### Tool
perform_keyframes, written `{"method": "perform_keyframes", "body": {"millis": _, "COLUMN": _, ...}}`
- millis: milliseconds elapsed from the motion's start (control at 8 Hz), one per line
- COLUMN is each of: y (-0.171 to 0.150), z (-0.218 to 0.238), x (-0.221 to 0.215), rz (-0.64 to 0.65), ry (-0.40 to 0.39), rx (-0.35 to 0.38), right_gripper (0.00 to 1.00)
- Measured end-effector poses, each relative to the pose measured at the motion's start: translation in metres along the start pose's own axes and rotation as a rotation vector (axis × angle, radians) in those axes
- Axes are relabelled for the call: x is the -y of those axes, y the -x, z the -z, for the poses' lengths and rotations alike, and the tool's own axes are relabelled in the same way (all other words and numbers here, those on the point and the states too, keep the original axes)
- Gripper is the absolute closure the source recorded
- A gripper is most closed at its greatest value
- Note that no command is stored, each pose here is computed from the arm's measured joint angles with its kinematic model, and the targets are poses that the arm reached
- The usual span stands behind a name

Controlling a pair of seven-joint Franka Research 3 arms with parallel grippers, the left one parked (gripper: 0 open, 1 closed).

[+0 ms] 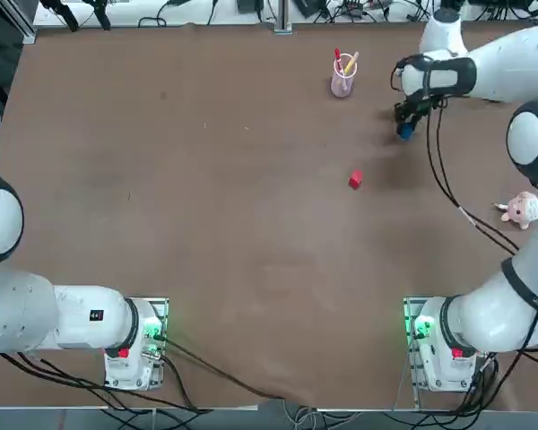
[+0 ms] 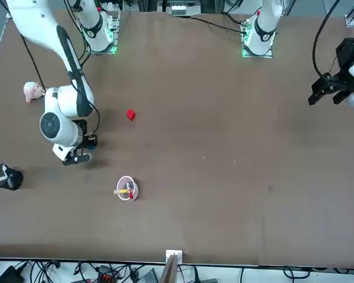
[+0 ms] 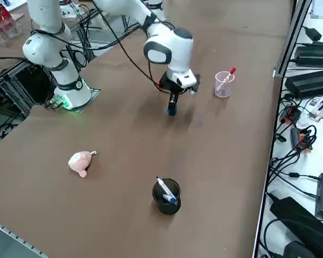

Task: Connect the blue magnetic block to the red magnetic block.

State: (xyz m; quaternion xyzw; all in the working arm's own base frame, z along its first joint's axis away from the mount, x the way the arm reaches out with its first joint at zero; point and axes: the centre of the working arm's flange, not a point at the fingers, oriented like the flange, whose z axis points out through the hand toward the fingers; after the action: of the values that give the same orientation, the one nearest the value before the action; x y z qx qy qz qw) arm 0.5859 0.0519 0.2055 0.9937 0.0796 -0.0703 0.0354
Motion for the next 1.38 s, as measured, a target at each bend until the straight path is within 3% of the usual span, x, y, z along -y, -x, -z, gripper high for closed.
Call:
{"method": "perform_keyframes", "body": {"millis": 625, "y": 0.004, "z": -0.008, "x": -0.002, "rz": -0.044, "ry": -0.002, "rx": 0.001, "right_gripper": 0.52}}
{"method": "perform_keyframes", "body": {"millis": 750, "y": 0.004, "z": -0.011, "x": -0.002, "rz": -0.047, "ry": -0.002, "rx": 0.005, "right_gripper": 0.4}}
{"method": "perform_keyframes", "body": {"millis": 1000, "y": 0.003, "z": -0.007, "x": -0.002, "rz": -0.046, "ry": -0.002, "rx": 0.003, "right_gripper": 0.05}}
{"method": "perform_keyframes", "body": {"millis": 1125, "y": 0.001, "z": 0.004, "x": -0.002, "rz": -0.046, "ry": -0.001, "rx": 0.013, "right_gripper": 0.0}}
{"method": "perform_keyframes", "body": {"millis": 1375, "y": -0.003, "z": 0.054, "x": 0.006, "rz": -0.064, "ry": 0.003, "rx": 0.028, "right_gripper": 0.0}}
